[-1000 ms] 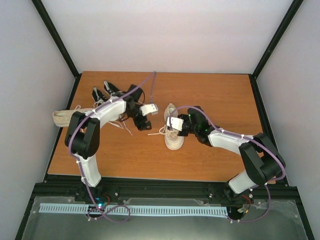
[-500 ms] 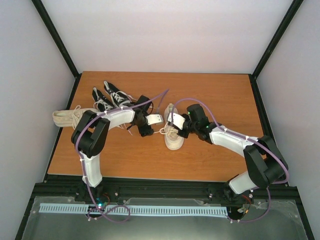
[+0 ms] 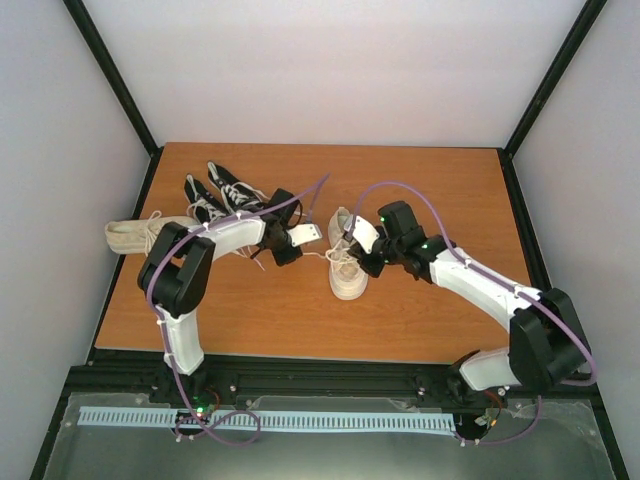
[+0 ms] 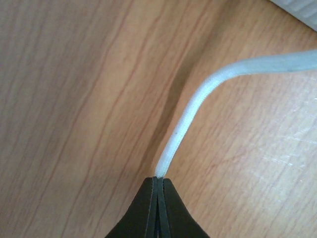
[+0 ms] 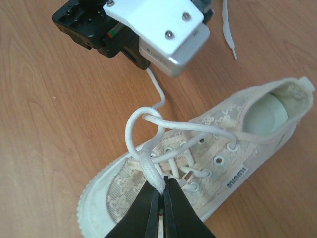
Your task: Tie the shoes
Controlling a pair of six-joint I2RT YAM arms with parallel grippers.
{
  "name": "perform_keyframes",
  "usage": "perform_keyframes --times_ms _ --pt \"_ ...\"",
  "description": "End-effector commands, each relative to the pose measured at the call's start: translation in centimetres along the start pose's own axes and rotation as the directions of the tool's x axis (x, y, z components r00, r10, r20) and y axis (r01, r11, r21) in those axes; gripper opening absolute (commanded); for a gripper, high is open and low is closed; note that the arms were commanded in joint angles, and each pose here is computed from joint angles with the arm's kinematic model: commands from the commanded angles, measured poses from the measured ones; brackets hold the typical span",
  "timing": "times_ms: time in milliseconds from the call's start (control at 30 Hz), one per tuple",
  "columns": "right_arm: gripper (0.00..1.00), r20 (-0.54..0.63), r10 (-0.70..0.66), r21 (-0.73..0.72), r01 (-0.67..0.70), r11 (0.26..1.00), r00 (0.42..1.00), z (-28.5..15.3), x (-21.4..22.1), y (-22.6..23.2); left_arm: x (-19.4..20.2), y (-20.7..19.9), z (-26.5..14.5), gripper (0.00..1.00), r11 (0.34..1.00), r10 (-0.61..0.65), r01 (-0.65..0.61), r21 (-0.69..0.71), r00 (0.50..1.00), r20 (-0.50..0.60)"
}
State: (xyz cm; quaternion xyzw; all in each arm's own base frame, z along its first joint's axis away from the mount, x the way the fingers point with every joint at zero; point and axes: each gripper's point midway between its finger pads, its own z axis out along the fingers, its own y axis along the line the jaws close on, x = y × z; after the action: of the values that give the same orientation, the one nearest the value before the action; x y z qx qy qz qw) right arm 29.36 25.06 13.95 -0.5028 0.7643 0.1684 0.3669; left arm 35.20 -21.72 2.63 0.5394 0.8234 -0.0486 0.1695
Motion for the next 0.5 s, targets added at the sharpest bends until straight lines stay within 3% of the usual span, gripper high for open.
perform_keyframes --times_ms 0,200,333,467 --pt "0.03 -0.059 0.195 0.001 -0.195 0.981 0.979 -1.7 0.8 0.1 -1.7 2.0 -2.7 0.01 0.994 -0.081 0.085 -0.071 0.995 0.055" --pt "0.03 0.04 0.426 0.182 -0.426 0.886 0.904 -4.0 3.5 -5.2 -1.6 4.6 -4.6 0.01 0.97 -0.162 0.172 -0.172 0.984 0.073" --pt "0.03 0.124 0.501 0.239 -0.516 0.823 0.857 -5.0 5.2 -8.1 -0.7 7.2 -5.6 0.01 0.939 -0.223 0.234 -0.251 0.972 0.075" --pt "0.03 0.102 0.588 0.283 -0.59 0.756 0.803 -4.4 8.5 -10.2 1.7 10.0 -6.6 0.01 0.885 -0.282 0.275 -0.376 0.959 0.037"
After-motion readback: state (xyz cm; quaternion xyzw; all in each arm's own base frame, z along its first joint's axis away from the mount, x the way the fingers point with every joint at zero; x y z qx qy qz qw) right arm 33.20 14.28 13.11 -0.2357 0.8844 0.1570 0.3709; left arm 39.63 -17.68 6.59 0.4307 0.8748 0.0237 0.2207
